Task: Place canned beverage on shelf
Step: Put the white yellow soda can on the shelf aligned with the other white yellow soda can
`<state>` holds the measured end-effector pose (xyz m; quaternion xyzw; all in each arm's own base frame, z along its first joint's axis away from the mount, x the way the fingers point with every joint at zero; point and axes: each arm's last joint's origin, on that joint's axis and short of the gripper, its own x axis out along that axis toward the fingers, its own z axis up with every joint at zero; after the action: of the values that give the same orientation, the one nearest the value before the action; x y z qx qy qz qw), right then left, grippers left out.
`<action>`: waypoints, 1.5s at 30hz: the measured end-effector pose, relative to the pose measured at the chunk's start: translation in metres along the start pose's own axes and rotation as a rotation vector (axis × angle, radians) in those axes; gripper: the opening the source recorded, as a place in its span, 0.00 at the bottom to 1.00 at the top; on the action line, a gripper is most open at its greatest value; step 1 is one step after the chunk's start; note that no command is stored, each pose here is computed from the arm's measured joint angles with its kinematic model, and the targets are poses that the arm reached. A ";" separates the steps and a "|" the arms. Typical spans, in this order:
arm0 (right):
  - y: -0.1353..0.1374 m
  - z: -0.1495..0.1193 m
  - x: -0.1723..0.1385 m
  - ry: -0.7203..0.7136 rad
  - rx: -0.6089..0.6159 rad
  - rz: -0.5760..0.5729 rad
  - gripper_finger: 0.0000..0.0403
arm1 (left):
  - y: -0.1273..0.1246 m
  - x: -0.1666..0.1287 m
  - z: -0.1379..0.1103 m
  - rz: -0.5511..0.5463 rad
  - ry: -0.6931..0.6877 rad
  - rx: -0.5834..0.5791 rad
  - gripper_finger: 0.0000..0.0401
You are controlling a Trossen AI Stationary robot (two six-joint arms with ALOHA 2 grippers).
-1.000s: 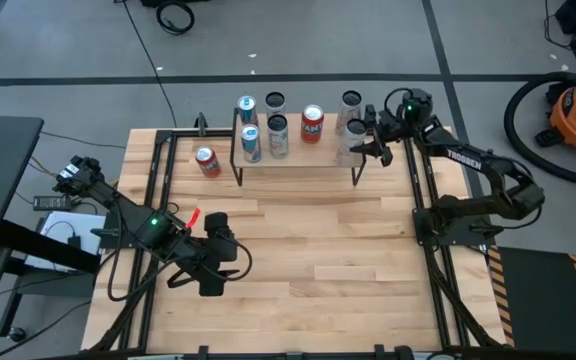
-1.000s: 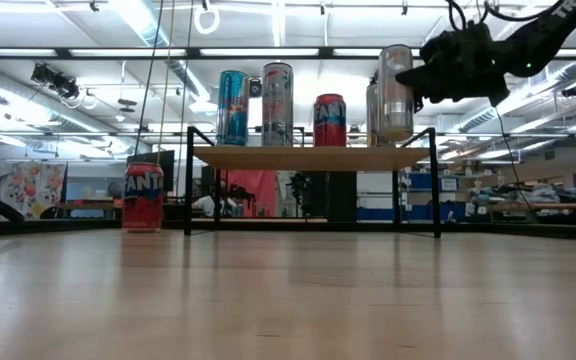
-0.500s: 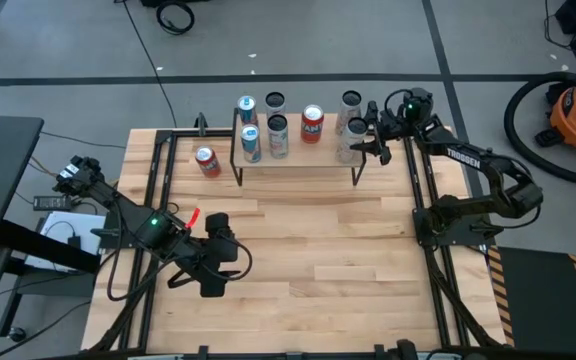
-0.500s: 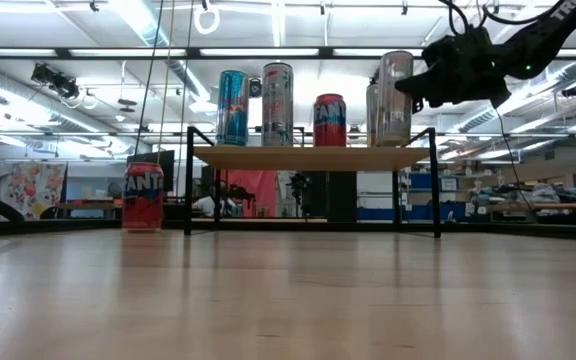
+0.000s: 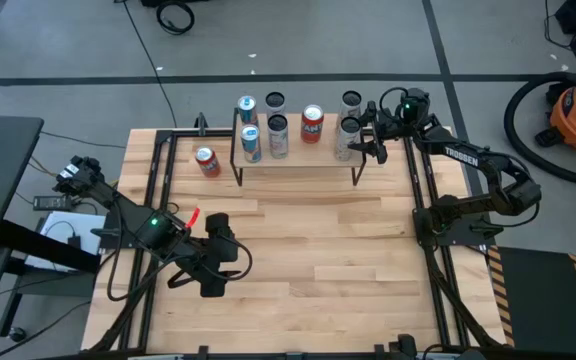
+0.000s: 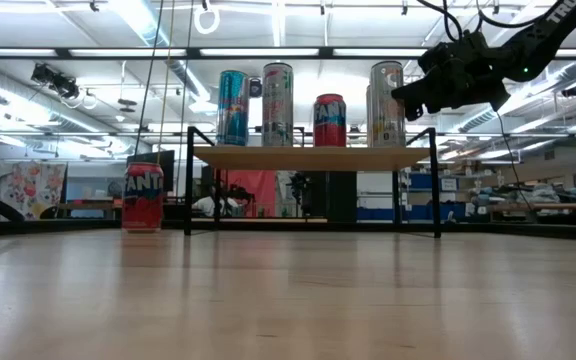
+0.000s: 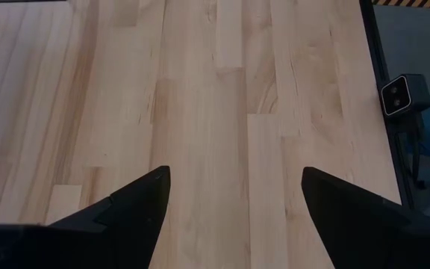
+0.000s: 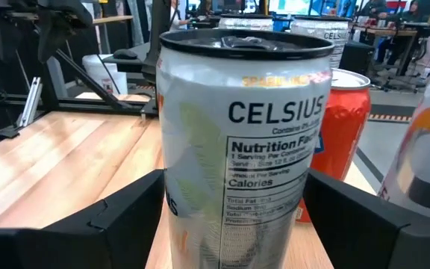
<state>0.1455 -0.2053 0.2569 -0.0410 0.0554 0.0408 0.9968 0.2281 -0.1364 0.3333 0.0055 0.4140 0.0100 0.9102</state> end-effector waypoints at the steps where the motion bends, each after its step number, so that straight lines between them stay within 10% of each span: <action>1: 0.000 0.000 -0.001 0.000 0.001 -0.003 0.80 | 0.000 0.000 0.000 0.000 0.000 0.000 0.78; 45: 0.013 0.009 0.004 0.045 0.039 -0.082 0.66 | 0.000 0.000 0.000 0.001 0.001 0.004 0.78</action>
<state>0.1491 -0.1913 0.2643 -0.0248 0.0768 -0.0020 0.9967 0.2282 -0.1361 0.3332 0.0075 0.4143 0.0096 0.9101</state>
